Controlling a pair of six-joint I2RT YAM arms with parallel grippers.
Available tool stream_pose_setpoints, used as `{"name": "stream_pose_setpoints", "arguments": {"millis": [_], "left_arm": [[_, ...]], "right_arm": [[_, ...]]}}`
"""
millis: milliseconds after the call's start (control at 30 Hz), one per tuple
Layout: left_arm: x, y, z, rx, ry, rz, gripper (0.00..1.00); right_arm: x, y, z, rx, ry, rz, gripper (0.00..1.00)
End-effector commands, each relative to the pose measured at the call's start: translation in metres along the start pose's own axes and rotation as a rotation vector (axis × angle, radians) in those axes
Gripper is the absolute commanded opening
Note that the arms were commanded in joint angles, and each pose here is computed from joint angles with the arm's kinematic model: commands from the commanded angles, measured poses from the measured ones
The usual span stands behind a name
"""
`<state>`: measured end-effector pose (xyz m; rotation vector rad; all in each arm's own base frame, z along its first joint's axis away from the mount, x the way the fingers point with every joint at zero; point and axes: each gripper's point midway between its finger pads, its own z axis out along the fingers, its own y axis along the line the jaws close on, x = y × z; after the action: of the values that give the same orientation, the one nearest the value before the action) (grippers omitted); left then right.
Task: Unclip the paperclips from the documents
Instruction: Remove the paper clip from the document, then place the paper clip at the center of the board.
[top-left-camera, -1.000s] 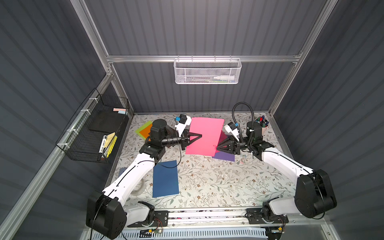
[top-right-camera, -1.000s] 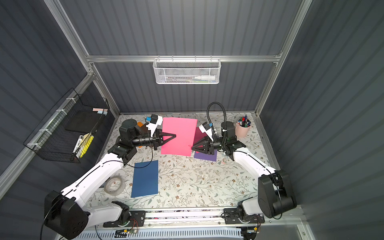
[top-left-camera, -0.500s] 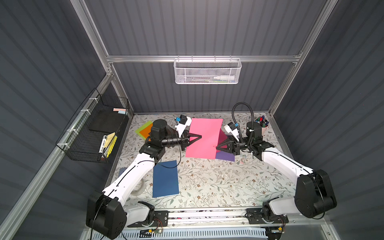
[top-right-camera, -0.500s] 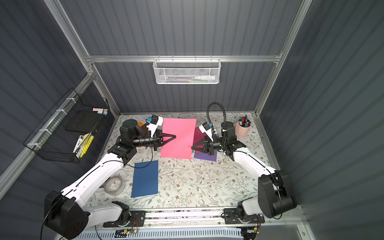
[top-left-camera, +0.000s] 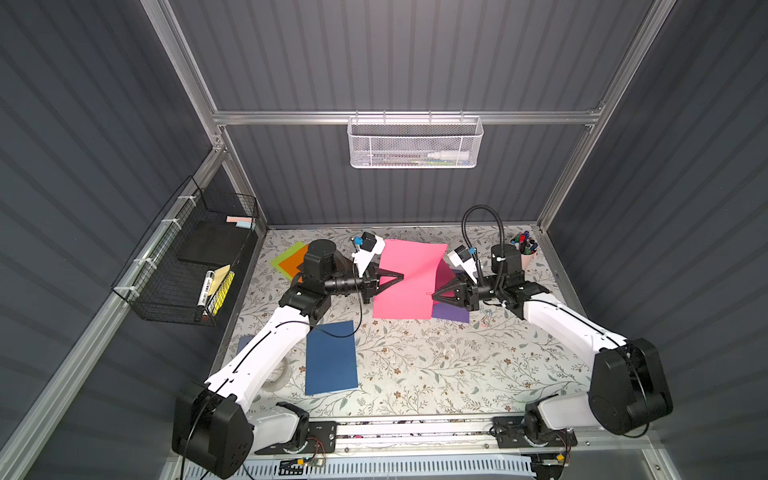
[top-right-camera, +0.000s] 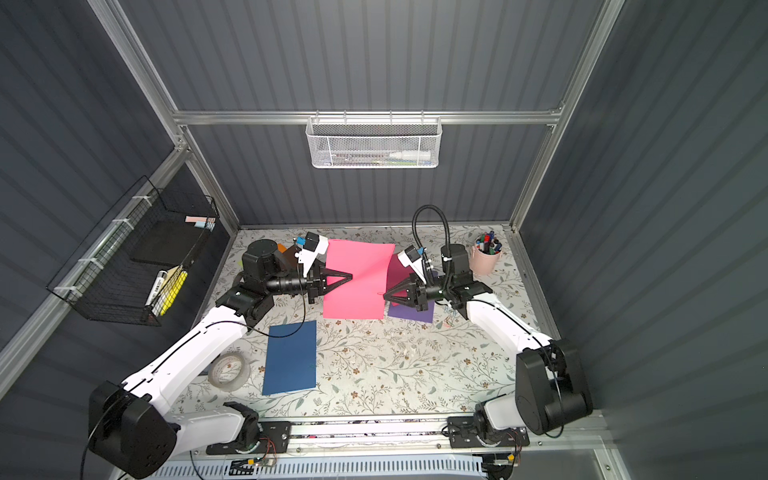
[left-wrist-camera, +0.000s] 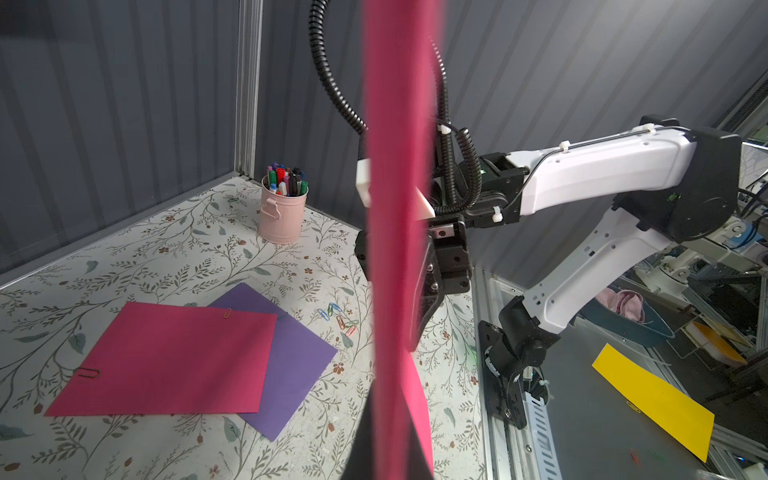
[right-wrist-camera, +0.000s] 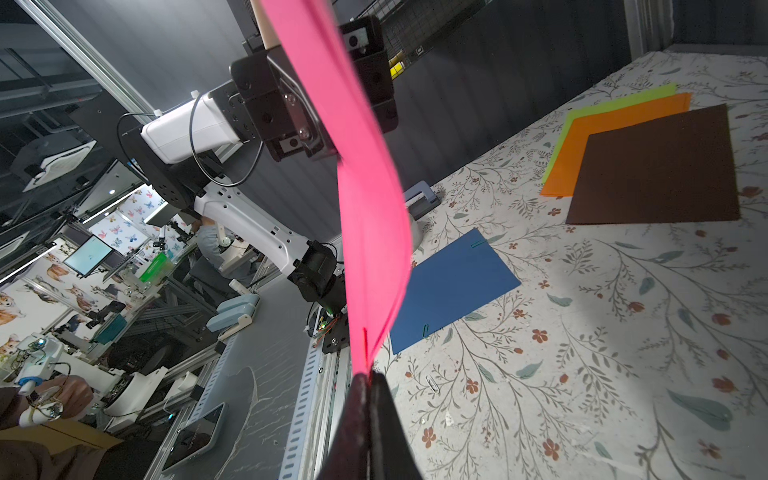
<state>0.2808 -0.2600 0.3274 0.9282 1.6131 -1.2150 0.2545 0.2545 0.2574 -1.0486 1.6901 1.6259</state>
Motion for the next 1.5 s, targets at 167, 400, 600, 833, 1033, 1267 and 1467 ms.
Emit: {"name": "stream_pose_setpoints", "arguments": {"millis": [167,400,600,833,1033,1267,1467], "left_arm": [[-0.015,-0.003,-0.009,-0.004,-0.015,0.046,0.0],[-0.015,-0.002,-0.01,-0.002,-0.015,0.048,0.0],[-0.015,0.002,-0.01,-0.017,-0.013,0.045,0.0],[-0.011,0.063,-0.018,-0.318,-0.033,-0.037,0.0],[-0.003,0.122,-0.034,-0.487,-0.092,-0.138,0.0],[0.023,0.205,-0.071,-0.648,-0.184,-0.3,0.0],[0.052,0.258,-0.093,-0.721,-0.199,-0.381,0.0]], "right_arm": [[0.001,-0.015,-0.006,0.045,0.002,0.017,0.05],[0.001,-0.018,-0.007,0.05,0.005,0.026,0.05],[0.004,-0.025,-0.009,0.091,0.009,0.039,0.04],[0.039,-0.103,-0.059,0.5,-0.098,0.306,0.0],[0.102,-0.136,-0.115,0.885,-0.083,0.562,0.0],[0.148,-0.137,-0.163,1.215,-0.026,0.768,0.0],[0.17,-0.135,-0.194,1.397,-0.004,0.86,0.0]]}}
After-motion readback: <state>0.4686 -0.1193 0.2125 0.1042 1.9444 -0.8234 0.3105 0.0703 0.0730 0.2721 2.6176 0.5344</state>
